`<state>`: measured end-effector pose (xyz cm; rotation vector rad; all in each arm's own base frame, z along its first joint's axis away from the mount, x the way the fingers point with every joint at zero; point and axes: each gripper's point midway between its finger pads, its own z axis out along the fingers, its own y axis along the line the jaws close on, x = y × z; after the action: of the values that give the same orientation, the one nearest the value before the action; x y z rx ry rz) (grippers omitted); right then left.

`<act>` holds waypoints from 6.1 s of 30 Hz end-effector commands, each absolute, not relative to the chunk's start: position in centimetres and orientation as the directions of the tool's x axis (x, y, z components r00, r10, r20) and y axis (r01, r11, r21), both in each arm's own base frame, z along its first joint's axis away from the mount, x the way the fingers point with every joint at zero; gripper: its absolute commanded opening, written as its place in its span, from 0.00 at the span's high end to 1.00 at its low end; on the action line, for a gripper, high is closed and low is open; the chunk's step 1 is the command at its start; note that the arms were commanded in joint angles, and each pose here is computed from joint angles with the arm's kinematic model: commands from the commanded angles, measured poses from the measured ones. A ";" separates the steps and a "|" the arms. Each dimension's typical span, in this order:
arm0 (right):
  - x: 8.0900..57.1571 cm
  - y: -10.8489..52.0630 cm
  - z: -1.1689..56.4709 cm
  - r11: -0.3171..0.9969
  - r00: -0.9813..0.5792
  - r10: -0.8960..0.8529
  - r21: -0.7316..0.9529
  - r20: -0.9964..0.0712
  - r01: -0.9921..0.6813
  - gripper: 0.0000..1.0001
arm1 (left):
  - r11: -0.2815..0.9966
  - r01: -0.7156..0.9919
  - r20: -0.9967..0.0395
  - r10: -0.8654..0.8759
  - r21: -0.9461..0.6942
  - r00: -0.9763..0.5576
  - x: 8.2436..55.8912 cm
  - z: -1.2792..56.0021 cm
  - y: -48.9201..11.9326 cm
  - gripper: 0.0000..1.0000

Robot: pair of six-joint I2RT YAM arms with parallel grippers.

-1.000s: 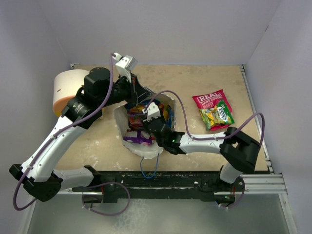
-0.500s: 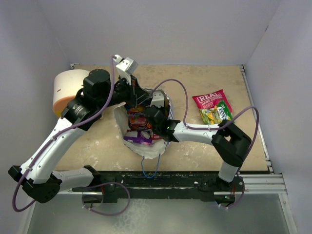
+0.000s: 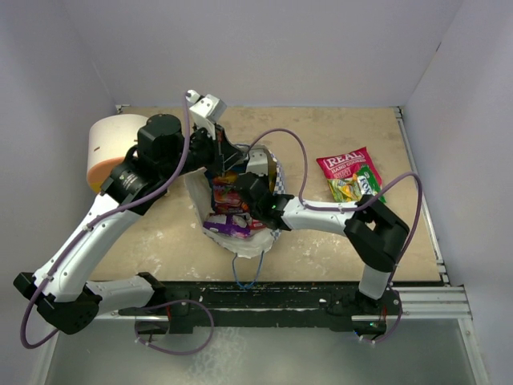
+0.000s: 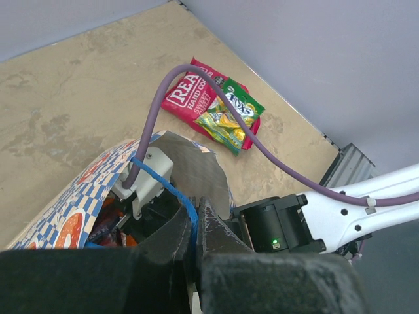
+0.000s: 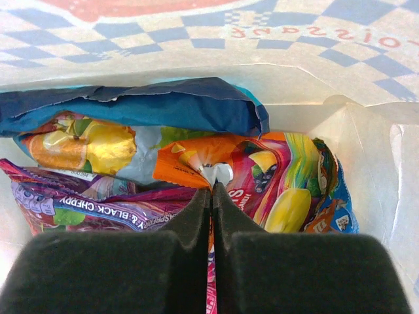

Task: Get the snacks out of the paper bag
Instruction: Take out the snack from the paper bag, then place the snack at the center of the board, then take out the snack from the paper bag.

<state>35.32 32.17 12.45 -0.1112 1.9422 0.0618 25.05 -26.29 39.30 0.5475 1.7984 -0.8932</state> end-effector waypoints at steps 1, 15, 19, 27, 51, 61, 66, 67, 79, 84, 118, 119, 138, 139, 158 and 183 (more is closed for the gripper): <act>35.4 32.4 12.2 0.982 -0.378 -0.137 -0.074 -0.916 -0.175 1.00 | 0.621 0.734 -0.958 -0.121 -0.276 -0.258 24.4 44.0 -25.1 1.00; 30.9 35.5 19.4 0.833 -0.228 -0.013 0.115 -0.974 -0.541 1.00 | 0.736 0.611 -0.948 -0.138 -0.292 -0.288 26.3 43.3 -23.3 1.00; 29.4 36.2 21.9 0.770 -0.209 0.021 0.149 -0.978 -0.621 1.00 | 0.737 0.599 -0.941 -0.154 -0.312 -0.302 26.5 43.5 -23.4 1.00; 27.1 36.5 27.8 0.671 -0.165 0.122 0.204 -0.979 -0.713 1.00 | 0.737 0.572 -0.921 -0.185 -0.360 -0.342 26.6 43.3 -23.6 1.00; 17.5 31.3 45.5 0.401 -0.352 0.326 0.466 -0.877 -0.789 1.00 | 0.693 0.368 -0.753 -0.391 -0.619 -0.529 24.9 42.9 -22.7 1.00; 15.6 25.8 53.0 0.442 -0.247 0.400 0.422 -0.883 -0.792 1.00 | 0.692 0.324 -0.723 -0.416 -0.645 -0.551 24.9 41.7 -22.5 1.00; 19.1 20.8 52.9 0.680 -0.177 0.437 0.453 -0.882 -0.577 1.00 | 0.689 0.322 -0.720 -0.418 -0.649 -0.554 25.1 41.6 -22.8 1.00; 20.0 19.7 52.3 0.734 -0.167 0.430 0.451 -0.887 -0.508 1.00 | 0.691 0.323 -0.721 -0.416 -0.647 -0.554 25.2 41.6 -22.8 1.00; 29.0 10.4 41.2 0.976 -0.211 0.198 0.173 -0.957 0.134 1.00 | 0.734 0.346 -0.773 -0.374 -0.584 -0.513 26.1 42.2 -22.5 1.00; 32.1 6.6 33.6 0.957 -0.375 0.146 0.035 -0.915 0.287 1.00 | 0.752 0.380 -0.807 -0.329 -0.538 -0.490 26.7 42.5 -22.8 1.00; 42.0 1.0 12.6 0.843 -0.633 0.399 -0.005 -0.663 0.537 1.00 | 0.696 0.564 -0.854 -0.140 -0.445 -0.501 27.7 40.9 -26.9 1.00; 42.0 1.1 11.9 0.839 -0.635 0.412 0.000 -0.654 0.544 1.00 | 0.697 0.565 -0.855 -0.136 -0.441 -0.500 27.7 40.8 -26.9 1.00; 40.9 0.0 7.8 0.818 -0.650 0.420 -0.045 -0.633 0.573 0.74 | 0.711 0.545 -0.857 -0.163 -0.445 -0.488 27.3 41.3 -25.9 1.00; 41.0 -0.1 8.7 0.823 -0.642 0.412 -0.038 -0.647 0.566 0.69 | 0.712 0.540 -0.856 -0.170 -0.449 -0.488 27.2 41.4 -25.8 1.00; 33.4 7.7 15.7 0.956 -0.768 0.240 0.283 -0.594 0.080 0.20 | 0.706 0.432 -0.785 -0.288 -0.561 -0.549 25.9 41.6 -24.4 1.00; 24.0 22.1 34.8 0.658 -0.347 -0.022 0.248 -0.938 -0.711 0.09 | 0.624 0.399 -0.696 -0.348 -0.672 -0.628 23.9 41.6 -24.9 1.00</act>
<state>25.31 19.28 31.03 -0.4119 1.9424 0.7475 24.41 -25.16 39.27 0.0777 2.0635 -1.0101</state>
